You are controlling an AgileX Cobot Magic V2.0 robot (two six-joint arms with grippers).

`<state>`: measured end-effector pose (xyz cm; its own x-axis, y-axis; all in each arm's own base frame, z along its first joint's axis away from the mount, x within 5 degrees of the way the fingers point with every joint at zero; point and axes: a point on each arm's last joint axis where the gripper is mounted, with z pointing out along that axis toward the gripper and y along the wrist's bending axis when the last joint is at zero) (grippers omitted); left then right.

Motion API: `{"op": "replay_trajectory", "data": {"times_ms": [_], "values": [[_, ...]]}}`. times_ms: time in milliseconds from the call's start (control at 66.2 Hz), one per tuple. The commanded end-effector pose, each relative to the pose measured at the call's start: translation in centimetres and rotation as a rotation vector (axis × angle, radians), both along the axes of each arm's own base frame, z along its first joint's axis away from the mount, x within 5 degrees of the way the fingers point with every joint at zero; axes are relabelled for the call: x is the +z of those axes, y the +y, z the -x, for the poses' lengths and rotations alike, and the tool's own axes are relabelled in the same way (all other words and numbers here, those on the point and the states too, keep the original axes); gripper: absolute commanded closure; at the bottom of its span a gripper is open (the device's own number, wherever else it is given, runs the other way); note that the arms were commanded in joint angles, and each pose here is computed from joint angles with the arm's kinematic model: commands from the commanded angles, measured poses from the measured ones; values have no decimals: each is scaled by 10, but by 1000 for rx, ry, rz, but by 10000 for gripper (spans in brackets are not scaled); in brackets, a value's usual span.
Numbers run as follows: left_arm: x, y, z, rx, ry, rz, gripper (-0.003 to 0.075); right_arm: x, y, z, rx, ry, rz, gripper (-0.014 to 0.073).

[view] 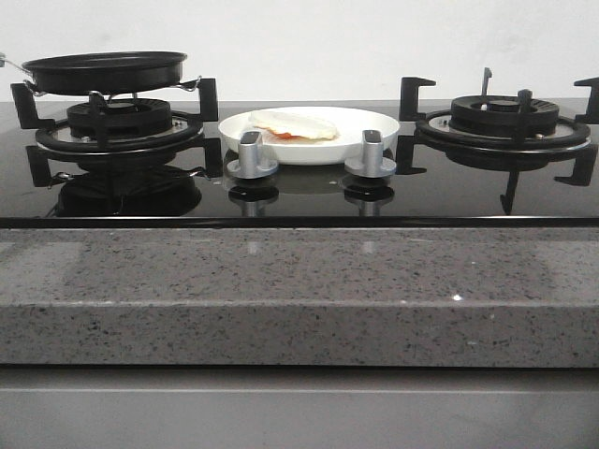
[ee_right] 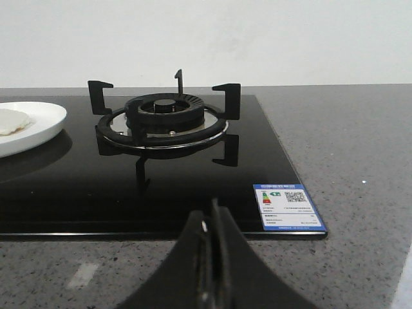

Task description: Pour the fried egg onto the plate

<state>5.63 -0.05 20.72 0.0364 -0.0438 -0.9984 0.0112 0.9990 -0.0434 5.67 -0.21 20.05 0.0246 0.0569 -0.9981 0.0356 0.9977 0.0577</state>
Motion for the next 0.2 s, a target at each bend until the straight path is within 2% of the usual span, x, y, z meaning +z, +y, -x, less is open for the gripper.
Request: {"op": "replay_trajectory", "data": {"times_ms": [0,181], "values": [[6,0,2,-4,-91,8,740,10,0,2,-9,-96,25,662],[6,0,2,-4,-91,8,740,10,0,2,-9,-96,25,662]]}}
